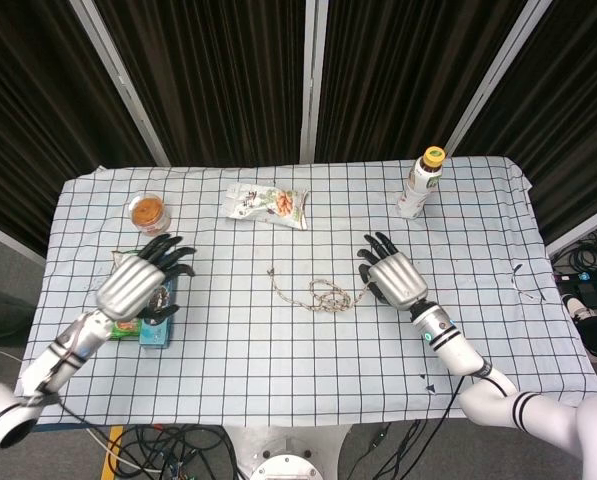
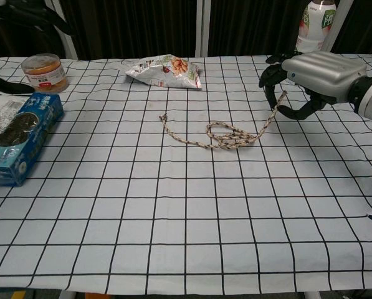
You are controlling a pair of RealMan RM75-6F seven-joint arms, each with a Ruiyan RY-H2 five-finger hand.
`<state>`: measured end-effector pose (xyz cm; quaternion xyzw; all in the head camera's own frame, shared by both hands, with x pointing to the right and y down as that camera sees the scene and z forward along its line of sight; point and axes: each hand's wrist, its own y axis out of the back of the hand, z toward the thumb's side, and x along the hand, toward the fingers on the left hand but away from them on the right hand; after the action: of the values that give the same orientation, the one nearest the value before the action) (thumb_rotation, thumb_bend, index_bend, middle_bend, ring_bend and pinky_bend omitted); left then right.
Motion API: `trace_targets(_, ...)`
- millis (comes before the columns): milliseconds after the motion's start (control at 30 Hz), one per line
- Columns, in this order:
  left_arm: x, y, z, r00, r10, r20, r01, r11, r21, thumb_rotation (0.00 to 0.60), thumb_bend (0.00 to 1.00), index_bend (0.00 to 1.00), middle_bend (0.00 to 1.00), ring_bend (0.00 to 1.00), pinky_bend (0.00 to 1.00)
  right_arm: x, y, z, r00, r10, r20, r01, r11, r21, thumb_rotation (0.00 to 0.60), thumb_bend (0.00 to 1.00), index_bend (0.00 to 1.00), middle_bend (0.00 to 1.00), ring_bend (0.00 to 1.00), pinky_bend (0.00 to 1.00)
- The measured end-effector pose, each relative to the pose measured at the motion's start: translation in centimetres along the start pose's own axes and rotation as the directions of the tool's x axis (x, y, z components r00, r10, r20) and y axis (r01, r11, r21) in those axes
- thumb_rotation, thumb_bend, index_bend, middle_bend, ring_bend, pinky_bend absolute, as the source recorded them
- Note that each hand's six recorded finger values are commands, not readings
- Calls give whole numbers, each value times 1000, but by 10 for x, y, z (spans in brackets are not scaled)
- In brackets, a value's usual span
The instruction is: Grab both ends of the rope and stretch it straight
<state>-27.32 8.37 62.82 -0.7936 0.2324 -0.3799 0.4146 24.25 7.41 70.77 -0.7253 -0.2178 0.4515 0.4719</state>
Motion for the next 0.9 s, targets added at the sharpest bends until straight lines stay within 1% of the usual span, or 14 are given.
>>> trace_targets(67, 27, -12, 11, 999, -34, 31, 34, 999, -3, 600, 209, 373, 128, 21, 0, 1, 1, 0, 1000, 0, 5, 0, 1000, 3, 600, 449, 637, 232, 0, 0)
trace_targets(200, 70, -34, 37, 993, -80, 81, 80, 997, 8, 600, 228, 404, 127, 20, 0, 1, 3, 0, 1000, 5, 9, -5, 1000, 13, 600, 449, 637, 232, 0, 0)
trace_targets(367, 110, -59, 56, 985, -139, 97, 129, 986, 107, 600, 247, 421, 127, 9, 0, -1, 5, -1, 1000, 11, 14, -11, 1000, 24, 600, 450, 637, 232, 0, 0)
trace_targets(433, 121, -67, 61, 983, -157, 92, 145, 982, 124, 600, 276, 430, 125, 0, 0, -2, 5, -1, 1000, 11, 16, -11, 1000, 24, 600, 450, 638, 233, 0, 0)
trace_targets(533, 135, -76, 66, 981, -180, 77, 170, 978, 121, 600, 309, 452, 124, 0, 0, -3, 4, -1, 1000, 16, 18, -17, 1000, 23, 600, 452, 638, 233, 0, 0)
trace_targets(667, 149, -84, 76, 979, -191, 75, 180, 974, 135, 600, 311, 465, 120, 0, 0, -5, 1, 0, 1000, 22, 17, -22, 1000, 21, 600, 462, 638, 233, 0, 0)
trace_targets(767, 156, -90, 83, 978, -194, 75, 182, 972, 147, 600, 311, 471, 120, 0, 0, -6, 1, 0, 1000, 22, 16, -22, 1000, 22, 600, 463, 638, 233, 0, 0)
trace_targets(900, 161, -98, 86, 977, -203, 66, 191, 969, 157, 600, 310, 478, 119, 0, 0, -6, 2, 0, 1000, 19, 15, -20, 1000, 19, 600, 463, 638, 233, 0, 0)
